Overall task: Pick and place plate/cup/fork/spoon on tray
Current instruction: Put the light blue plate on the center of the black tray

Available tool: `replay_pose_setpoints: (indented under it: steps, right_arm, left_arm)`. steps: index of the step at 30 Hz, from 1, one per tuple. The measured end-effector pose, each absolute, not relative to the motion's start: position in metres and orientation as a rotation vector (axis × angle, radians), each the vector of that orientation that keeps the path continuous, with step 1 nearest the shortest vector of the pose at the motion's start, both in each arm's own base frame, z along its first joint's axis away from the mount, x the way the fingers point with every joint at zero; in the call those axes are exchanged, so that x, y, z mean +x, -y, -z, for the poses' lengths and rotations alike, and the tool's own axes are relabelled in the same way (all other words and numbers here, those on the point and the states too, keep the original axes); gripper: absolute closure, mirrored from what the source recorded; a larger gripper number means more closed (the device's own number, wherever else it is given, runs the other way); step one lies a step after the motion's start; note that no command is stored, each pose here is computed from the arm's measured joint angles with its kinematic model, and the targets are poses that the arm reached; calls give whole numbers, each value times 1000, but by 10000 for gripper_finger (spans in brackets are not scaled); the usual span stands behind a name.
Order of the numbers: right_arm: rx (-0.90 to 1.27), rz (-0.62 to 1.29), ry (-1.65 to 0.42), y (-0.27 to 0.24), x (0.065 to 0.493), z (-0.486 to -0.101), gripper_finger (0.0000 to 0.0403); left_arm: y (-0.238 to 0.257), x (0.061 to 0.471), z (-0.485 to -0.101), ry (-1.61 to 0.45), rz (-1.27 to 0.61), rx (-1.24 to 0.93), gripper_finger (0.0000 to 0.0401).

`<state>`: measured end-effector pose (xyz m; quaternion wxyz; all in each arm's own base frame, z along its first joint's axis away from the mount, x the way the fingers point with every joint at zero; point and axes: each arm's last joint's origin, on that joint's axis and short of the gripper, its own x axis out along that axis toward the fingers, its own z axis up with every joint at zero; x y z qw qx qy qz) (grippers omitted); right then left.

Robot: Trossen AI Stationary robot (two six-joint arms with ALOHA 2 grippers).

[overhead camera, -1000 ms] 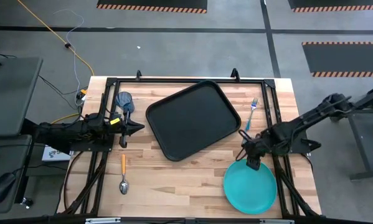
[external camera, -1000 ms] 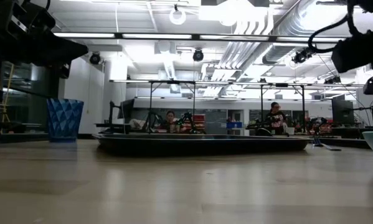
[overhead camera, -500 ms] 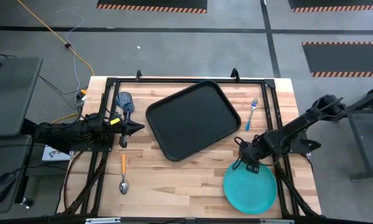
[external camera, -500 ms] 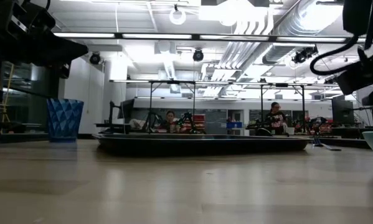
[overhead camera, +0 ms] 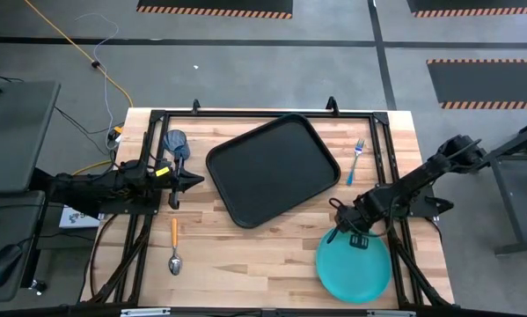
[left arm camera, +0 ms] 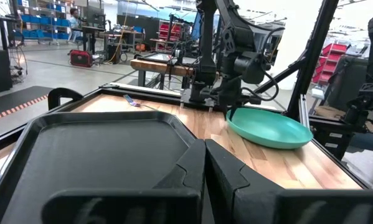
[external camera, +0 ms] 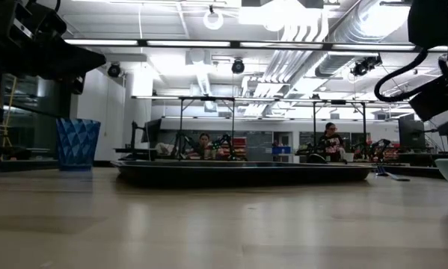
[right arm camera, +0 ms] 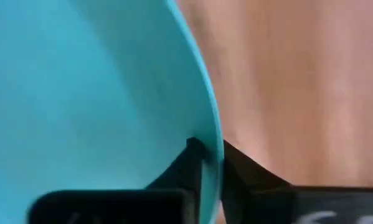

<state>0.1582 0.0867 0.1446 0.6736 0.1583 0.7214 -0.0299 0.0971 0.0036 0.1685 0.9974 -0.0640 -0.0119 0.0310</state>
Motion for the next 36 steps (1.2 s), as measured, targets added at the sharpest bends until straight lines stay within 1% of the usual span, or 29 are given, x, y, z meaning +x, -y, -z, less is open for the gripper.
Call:
replay_pose_setpoints:
  steps: [4,6,10,13,17,23,26,28,30,32,36]
  right_arm:
    - [408,-40,-1570,-90,162,-151,379]
    - [453,-97,-1483,-90,167,-160,394]
    - [536,-170,-1202,-84,180,-185,396]
    - [536,-202,-1002,-72,187,-204,400]
    - [465,-111,-789,-43,196,-219,401]
    - [427,151,-565,17,213,-233,401]
    - [438,293,-538,49,222,-243,402]
    - [443,354,-533,69,233,-250,402]
    - [452,388,-570,88,245,-254,402]
    - [476,406,-665,106,258,-249,402]
    - [526,429,-900,135,283,-227,402]
  left_arm:
    - [-4,97,-169,24,-62,-128,401]
    - [-4,97,-169,24,-62,-128,401]
    - [-4,97,-169,24,-62,-128,401]
    - [-4,97,-169,24,-62,-128,401]
    - [-4,97,-169,24,-62,-128,401]
    - [-4,97,-169,24,-62,-128,401]
    - [-4,97,-169,24,-62,-128,401]
    - [-4,97,-169,24,-62,-128,401]
    - [-4,97,-169,24,-62,-128,401]
    - [-4,97,-169,24,-62,-128,401]
    - [-4,97,-169,24,-62,-128,401]
